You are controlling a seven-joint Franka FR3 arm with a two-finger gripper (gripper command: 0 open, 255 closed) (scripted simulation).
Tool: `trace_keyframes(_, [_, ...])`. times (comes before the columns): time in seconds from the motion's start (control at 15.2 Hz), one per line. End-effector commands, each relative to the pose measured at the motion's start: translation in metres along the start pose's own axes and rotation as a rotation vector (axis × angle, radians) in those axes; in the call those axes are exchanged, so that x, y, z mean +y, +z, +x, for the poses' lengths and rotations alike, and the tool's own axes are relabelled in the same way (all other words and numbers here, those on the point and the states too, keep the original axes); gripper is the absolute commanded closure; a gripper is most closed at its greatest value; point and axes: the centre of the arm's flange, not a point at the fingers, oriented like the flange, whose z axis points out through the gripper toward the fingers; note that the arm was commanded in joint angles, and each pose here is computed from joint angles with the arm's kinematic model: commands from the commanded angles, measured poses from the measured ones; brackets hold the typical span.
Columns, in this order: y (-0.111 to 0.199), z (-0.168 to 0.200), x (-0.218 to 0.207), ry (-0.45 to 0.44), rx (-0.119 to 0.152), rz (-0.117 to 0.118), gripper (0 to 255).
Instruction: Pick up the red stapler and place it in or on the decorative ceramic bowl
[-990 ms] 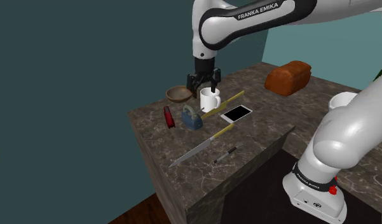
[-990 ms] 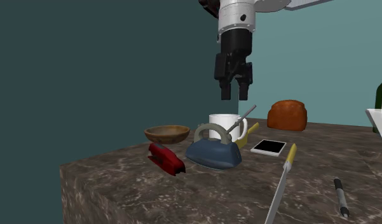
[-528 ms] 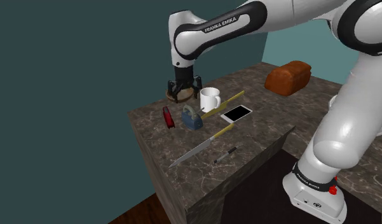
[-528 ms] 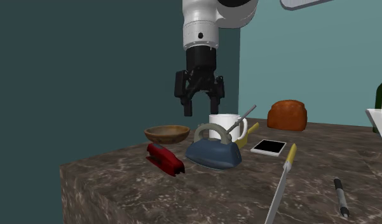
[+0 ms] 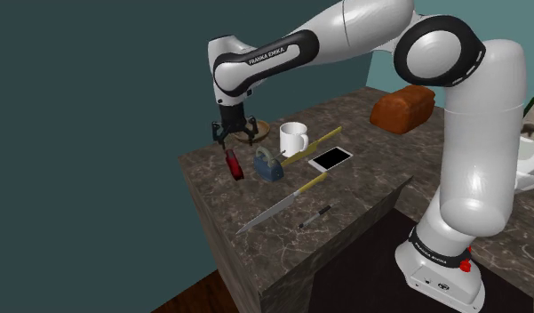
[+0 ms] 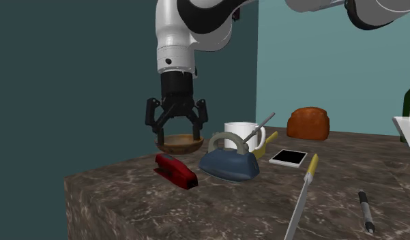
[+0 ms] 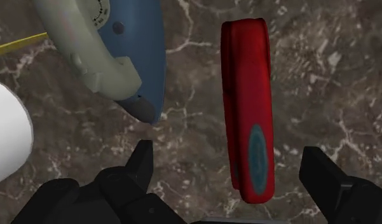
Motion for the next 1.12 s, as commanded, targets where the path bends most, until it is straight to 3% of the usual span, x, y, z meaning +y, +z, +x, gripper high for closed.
trace_keyframes(0.0, [0.014, 0.003, -0.004, 0.009, -0.002, 0.0, 0])
trace_keyframes(0.4, [0.043, 0.003, -0.004, 0.009, -0.002, 0.0, 0])
trace_keyframes(0.86, [0.043, 0.003, -0.004, 0.009, -0.002, 0.0, 0])
trace_keyframes(0.92, [0.043, 0.003, -0.004, 0.009, -0.002, 0.0, 255])
trace_keyframes(1.06, [0.043, 0.003, -0.004, 0.009, -0.002, 0.0, 255])
